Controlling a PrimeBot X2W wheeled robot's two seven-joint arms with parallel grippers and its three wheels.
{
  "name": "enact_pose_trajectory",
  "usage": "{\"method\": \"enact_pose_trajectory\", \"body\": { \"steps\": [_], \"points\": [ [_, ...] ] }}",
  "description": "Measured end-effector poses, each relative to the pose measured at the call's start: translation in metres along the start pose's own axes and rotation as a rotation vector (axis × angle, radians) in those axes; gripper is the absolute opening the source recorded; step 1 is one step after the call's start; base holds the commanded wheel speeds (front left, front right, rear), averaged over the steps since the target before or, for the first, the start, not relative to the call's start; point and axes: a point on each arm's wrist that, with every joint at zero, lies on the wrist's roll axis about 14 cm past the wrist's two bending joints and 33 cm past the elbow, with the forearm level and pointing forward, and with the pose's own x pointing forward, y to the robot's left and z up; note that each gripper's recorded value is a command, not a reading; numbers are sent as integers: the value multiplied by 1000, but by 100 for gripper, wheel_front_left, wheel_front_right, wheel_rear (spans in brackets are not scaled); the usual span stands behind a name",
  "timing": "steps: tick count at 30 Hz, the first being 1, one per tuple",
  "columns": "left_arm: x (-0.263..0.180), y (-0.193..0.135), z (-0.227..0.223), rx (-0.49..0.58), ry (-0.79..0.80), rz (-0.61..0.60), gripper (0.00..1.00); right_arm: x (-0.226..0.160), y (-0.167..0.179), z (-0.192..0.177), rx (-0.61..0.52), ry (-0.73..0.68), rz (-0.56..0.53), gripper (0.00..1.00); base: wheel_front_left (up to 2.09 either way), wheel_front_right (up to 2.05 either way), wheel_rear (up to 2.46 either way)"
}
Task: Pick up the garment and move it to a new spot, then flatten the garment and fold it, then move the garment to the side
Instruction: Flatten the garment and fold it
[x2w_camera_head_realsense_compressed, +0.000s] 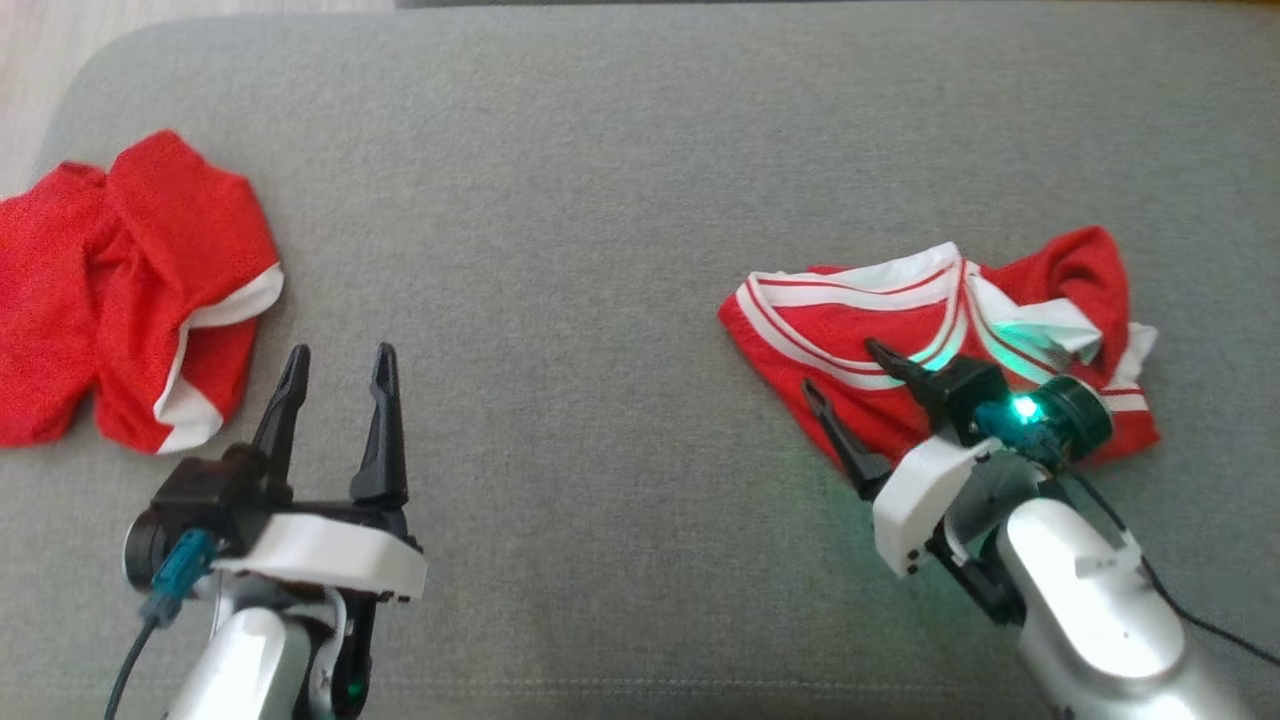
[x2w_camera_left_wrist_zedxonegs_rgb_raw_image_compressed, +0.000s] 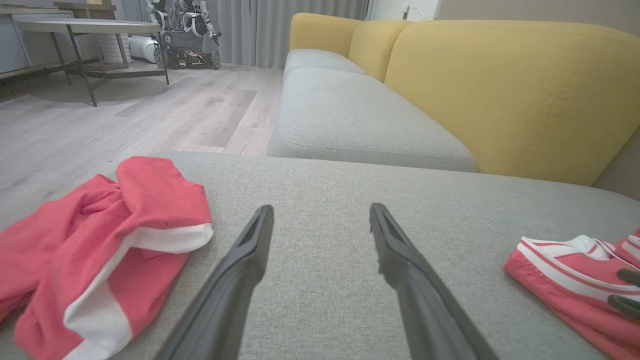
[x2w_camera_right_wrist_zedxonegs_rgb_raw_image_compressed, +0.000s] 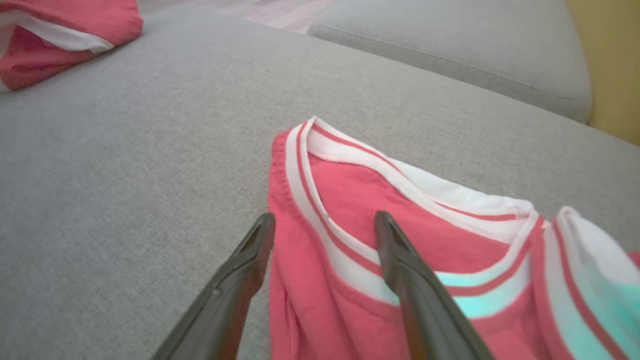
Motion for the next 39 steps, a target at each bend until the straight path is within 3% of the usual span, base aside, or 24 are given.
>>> {"method": "enact_pose_trajectory", "body": {
  "steps": [2,3,4,9,15,24,29,33,39],
  "points": [
    [1,2,-1,3,1,7,100,5,-2,-8,5,39,7,100,0,0,0],
    [2,2,0,1,-5,10,100,6,-2,-13,8,63,11,26,0,0,0],
    [2,3,1,-1,-10,11,100,7,-1,-18,9,89,15,0,0,0,0],
    [0,3,1,-10,-10,18,100,8,2,-20,24,111,30,0,0,0,0],
    [-1,6,7,-9,-27,28,100,10,21,23,8,-35,87,0,0,0,0],
    [4,-1,10,-13,-43,5,100,-5,47,163,4,-499,163,0,0,0,0],
    [9,-11,8,-21,-40,-28,100,-30,2,200,79,-660,25,0,0,0,0],
    [14,-20,6,-19,-38,-54,100,-50,-55,172,165,-627,-170,0,0,0,0],
    [21,-32,-1,-23,-22,-96,100,-82,-109,39,331,-319,-443,0,0,0,0]
  ]
}}
